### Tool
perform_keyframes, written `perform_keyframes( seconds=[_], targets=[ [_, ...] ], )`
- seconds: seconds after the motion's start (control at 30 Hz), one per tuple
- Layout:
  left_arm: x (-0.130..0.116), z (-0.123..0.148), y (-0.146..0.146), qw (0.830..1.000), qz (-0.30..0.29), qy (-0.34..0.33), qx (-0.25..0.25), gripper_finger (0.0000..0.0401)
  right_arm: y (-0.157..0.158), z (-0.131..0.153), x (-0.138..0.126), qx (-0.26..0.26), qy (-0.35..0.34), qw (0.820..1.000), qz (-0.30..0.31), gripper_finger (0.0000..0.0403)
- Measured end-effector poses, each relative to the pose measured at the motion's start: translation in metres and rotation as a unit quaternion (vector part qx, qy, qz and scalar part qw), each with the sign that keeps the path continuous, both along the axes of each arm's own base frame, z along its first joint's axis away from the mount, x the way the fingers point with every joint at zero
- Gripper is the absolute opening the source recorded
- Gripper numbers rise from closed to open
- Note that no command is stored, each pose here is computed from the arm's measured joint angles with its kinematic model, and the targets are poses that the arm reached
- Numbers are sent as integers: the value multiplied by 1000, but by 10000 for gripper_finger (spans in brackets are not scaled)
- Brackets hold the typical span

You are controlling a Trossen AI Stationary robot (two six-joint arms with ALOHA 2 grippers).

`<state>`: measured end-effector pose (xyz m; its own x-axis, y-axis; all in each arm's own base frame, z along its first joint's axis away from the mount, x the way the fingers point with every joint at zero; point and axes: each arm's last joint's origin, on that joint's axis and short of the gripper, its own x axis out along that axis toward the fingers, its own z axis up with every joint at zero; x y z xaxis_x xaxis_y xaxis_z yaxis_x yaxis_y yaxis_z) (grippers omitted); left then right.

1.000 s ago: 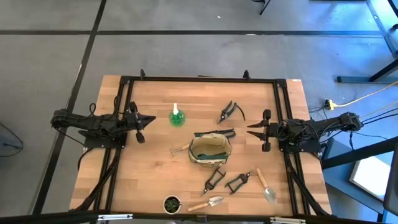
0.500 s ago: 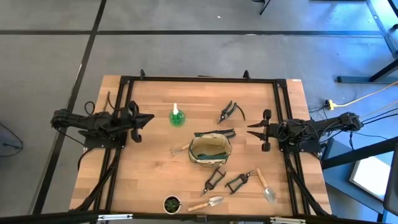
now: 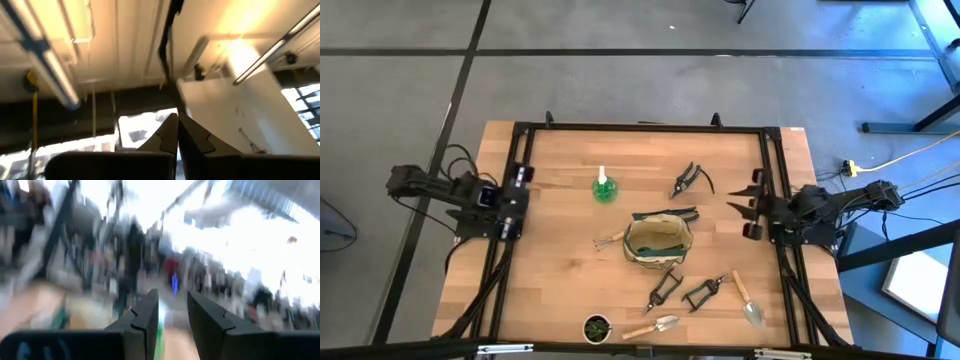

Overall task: Pick & Place Garden tools in Gardening bag
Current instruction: Put the right green pruning shears into the green gardening bag

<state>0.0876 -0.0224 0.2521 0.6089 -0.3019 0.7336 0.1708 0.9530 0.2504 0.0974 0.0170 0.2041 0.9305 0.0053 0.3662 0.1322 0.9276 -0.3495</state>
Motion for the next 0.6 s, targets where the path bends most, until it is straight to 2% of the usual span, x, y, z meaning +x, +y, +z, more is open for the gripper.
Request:
perform_keyframes(
  seconds=[0.13,0.3,0.4,0.6],
  targets=[
    [6,19,-1,1000,0,-27,4,6,2,21,-11,-13,-126,990,60,106],
    [24,42,-5,999,-28,5,-14,6,3,35,-25,-53,-236,964,112,106],
    [40,50,-8,999,-30,25,-13,6,3,39,-29,-55,-264,955,120,106],
    [66,63,-14,999,-24,45,-1,6,3,39,-29,-47,-263,954,136,106]
  ],
)
